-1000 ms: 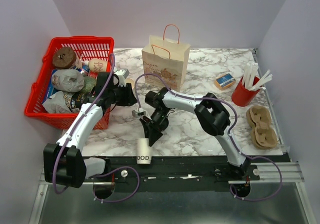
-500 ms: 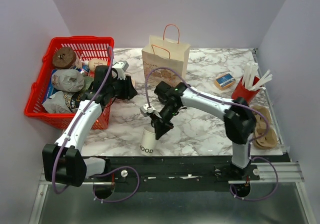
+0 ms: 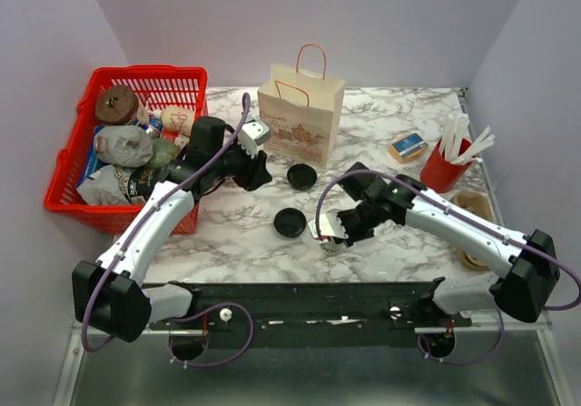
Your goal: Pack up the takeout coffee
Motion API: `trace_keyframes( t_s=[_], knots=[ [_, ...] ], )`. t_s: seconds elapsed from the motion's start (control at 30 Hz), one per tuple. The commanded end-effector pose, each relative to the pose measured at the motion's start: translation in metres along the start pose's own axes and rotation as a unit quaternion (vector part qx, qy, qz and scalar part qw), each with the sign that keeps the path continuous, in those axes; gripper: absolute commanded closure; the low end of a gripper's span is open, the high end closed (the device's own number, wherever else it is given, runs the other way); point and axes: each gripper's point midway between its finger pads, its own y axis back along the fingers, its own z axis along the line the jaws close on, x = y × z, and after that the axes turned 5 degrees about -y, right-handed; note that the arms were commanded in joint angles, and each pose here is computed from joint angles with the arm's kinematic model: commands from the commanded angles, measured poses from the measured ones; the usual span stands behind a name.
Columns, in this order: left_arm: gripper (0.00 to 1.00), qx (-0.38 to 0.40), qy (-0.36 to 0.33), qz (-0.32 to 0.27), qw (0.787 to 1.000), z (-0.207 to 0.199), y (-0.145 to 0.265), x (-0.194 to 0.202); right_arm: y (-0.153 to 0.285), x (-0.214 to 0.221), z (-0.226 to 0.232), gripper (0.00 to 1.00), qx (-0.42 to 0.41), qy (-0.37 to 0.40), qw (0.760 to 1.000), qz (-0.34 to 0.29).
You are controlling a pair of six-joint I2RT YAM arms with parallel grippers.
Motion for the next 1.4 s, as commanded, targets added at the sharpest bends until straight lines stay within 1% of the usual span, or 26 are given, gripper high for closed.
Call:
trace_keyframes(
  t_s=[0.0, 0.17, 0.2, 0.27, 0.37, 0.4, 0.47, 0.5, 0.57, 0.67, 0.7, 0.8, 0.83, 0.87, 0.9, 0.97, 1.0, 1.03, 1.07, 1.1, 1.13, 1.17, 1.2, 1.27, 1.3, 1.37],
  knots=[
    [0.47, 0.049, -0.066, 0.027, 0.996, -0.017, 0.011, 0.02, 0.001, 0.047, -0.031, 0.95, 0.084, 0.036, 0.989, 0.118],
    [0.47, 0.07, -0.109, 0.05, 0.99, -0.025, 0.009, 0.043, -0.006, 0.049, -0.053, 0.95, 0.11, 0.044, 0.984, 0.132],
    [0.47, 0.076, -0.13, 0.053, 0.987, -0.027, 0.011, 0.047, -0.006, 0.048, -0.058, 0.95, 0.115, 0.044, 0.983, 0.133],
    [0.46, 0.084, -0.139, 0.064, 0.985, -0.032, 0.011, 0.057, -0.007, 0.047, -0.062, 0.94, 0.113, 0.046, 0.983, 0.135],
    [0.46, 0.095, -0.152, 0.079, 0.981, -0.041, 0.009, 0.067, -0.011, 0.045, -0.059, 0.86, 0.1, 0.048, 0.986, 0.129],
    [0.46, 0.097, -0.154, 0.085, 0.98, -0.043, 0.009, 0.07, -0.011, 0.045, -0.059, 0.81, 0.099, 0.047, 0.986, 0.128],
    [0.46, 0.114, -0.165, 0.09, 0.976, -0.054, 0.007, 0.075, -0.011, 0.045, -0.057, 0.75, 0.095, 0.041, 0.986, 0.129],
    [0.45, 0.12, -0.165, 0.091, 0.975, -0.058, 0.006, 0.077, -0.008, 0.043, -0.057, 0.68, 0.098, 0.039, 0.986, 0.127],
    [0.44, 0.136, -0.167, 0.092, 0.972, -0.066, 0.004, 0.079, -0.004, 0.041, -0.056, 0.67, 0.098, 0.036, 0.987, 0.122],
    [0.44, 0.147, -0.17, 0.093, 0.97, -0.071, 0.0, 0.082, 0.008, 0.032, -0.055, 0.58, 0.105, 0.034, 0.988, 0.106],
    [0.44, 0.148, -0.173, 0.092, 0.969, -0.071, -0.002, 0.082, 0.014, 0.026, -0.059, 0.54, 0.114, 0.032, 0.988, 0.098],
    [0.44, 0.152, -0.197, 0.085, 0.965, -0.072, -0.005, 0.085, 0.039, 0.01, -0.06, 0.49, 0.139, 0.013, 0.988, 0.065],
    [0.44, 0.155, -0.205, 0.084, 0.963, -0.074, -0.006, 0.088, 0.059, -0.002, -0.063, 0.48, 0.164, 0.002, 0.986, 0.042],
    [0.44, 0.151, -0.216, 0.084, 0.961, -0.074, -0.008, 0.09, 0.07, -0.008, -0.064, 0.47, 0.174, -0.008, 0.984, 0.026],
    [0.44, 0.154, -0.242, 0.073, 0.955, -0.078, -0.013, 0.087, 0.081, -0.011, -0.066, 0.46, 0.184, -0.026, 0.983, 0.004],
    [0.45, 0.153, -0.264, 0.081, 0.949, -0.081, -0.019, 0.094, 0.115, -0.025, -0.076, 0.44, 0.24, -0.092, 0.965, -0.051],
    [0.46, 0.165, -0.285, 0.079, 0.941, -0.09, -0.026, 0.095, 0.135, -0.02, -0.087, 0.4, 0.275, -0.136, 0.949, -0.07],
    [0.47, 0.169, -0.291, 0.08, 0.938, -0.092, -0.03, 0.097, 0.15, -0.022, -0.098, 0.38, 0.308, -0.199, 0.924, -0.105],
    [0.48, 0.172, -0.297, 0.078, 0.936, -0.094, -0.033, 0.097, 0.165, -0.02, -0.104, 0.36, 0.335, -0.227, 0.906, -0.122],
    [0.5, 0.171, -0.3, 0.079, 0.935, -0.093, -0.041, 0.098, 0.18, -0.005, -0.114, 0.33, 0.373, -0.265, 0.882, -0.116],
    [0.52, 0.175, -0.306, 0.081, 0.932, -0.094, -0.045, 0.099, 0.19, -0.002, -0.121, 0.32, 0.398, -0.284, 0.864, -0.123],
    [0.55, 0.18, -0.31, 0.083, 0.93, -0.094, -0.048, 0.101, 0.195, 0.002, -0.124, 0.32, 0.409, -0.31, 0.848, -0.13],
    [0.58, 0.19, -0.309, 0.094, 0.927, -0.094, -0.053, 0.108, 0.203, 0.007, -0.127, 0.32, 0.424, -0.321, 0.835, -0.137],
    [0.6, 0.208, -0.333, 0.099, 0.915, -0.095, -0.057, 0.113, 0.206, 0.013, -0.128, 0.3, 0.432, -0.341, 0.822, -0.148],
    [0.6, 0.222, -0.332, 0.116, 0.909, -0.096, -0.058, 0.123, 0.204, 0.022, -0.127, 0.3, 0.434, -0.353, 0.816, -0.145],
    [0.6, 0.234, -0.35, 0.119, 0.899, -0.096, -0.061, 0.124, 0.202, 0.028, -0.124, 0.3, 0.434, -0.359, 0.814, -0.142]
  ],
)
